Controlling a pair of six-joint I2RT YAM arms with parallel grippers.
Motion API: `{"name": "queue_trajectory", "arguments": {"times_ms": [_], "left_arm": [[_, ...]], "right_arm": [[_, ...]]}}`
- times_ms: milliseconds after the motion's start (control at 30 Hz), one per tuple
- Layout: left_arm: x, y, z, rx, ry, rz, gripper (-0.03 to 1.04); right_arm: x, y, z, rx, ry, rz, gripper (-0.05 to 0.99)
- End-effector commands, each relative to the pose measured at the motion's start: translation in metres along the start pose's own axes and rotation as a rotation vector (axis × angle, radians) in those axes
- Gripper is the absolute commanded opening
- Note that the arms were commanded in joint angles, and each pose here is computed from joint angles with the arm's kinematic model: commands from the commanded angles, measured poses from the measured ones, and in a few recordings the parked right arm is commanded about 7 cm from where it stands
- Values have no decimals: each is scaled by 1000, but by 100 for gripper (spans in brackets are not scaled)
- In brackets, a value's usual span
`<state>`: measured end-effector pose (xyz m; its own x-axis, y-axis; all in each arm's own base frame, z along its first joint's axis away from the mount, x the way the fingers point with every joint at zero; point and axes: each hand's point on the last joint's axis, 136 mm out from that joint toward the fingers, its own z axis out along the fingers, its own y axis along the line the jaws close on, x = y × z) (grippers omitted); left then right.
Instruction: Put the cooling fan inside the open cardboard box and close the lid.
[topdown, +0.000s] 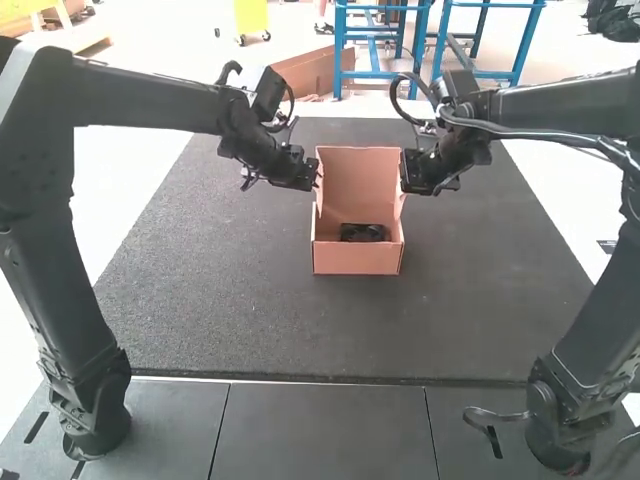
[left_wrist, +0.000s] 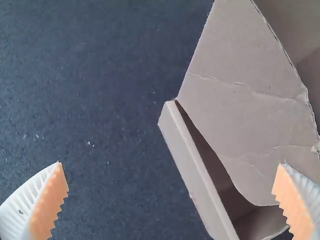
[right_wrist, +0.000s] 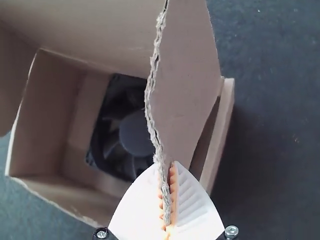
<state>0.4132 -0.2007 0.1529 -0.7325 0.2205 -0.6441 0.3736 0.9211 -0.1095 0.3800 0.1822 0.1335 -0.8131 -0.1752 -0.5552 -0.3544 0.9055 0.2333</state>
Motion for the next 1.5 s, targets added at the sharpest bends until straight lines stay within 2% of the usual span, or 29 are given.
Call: {"name": "queue_trajectory", "arguments": {"times_ms": [0,333,533,667,1000,1033,1167,1200,1233,1333,1467], "left_arm": [[-8,-4,-15,7,-44,12,97],[5,-15,-20,21,-30,33,97],[17,-13,-22,19,-14,33,97],[24,-13,-28,17,-3,32,97],[40,-9,-40,14,7,54,97],[41,-8,-41,12,7,53,97],[37,-6,-49,3,-17,52,97],[36,-6,-51,2,-23,51,97],[35,-5,-52,2,-27,50,97],[33,0,-51,-20,-40,42,97],[19,16,-54,-90,-91,37,97]], "right_arm": [[3,17,-10,-48,-9,-7,0],[40,13,3,-45,74,-13,-1],[54,11,8,-26,105,-21,0],[64,8,12,14,122,-90,0],[69,3,15,49,126,-129,2],[66,2,15,57,112,-128,7],[46,3,9,75,46,-86,71],[43,3,8,74,38,-81,82],[41,4,6,70,33,-55,89],[41,6,5,42,37,-3,91],[33,6,-7,35,7,5,91]]}}
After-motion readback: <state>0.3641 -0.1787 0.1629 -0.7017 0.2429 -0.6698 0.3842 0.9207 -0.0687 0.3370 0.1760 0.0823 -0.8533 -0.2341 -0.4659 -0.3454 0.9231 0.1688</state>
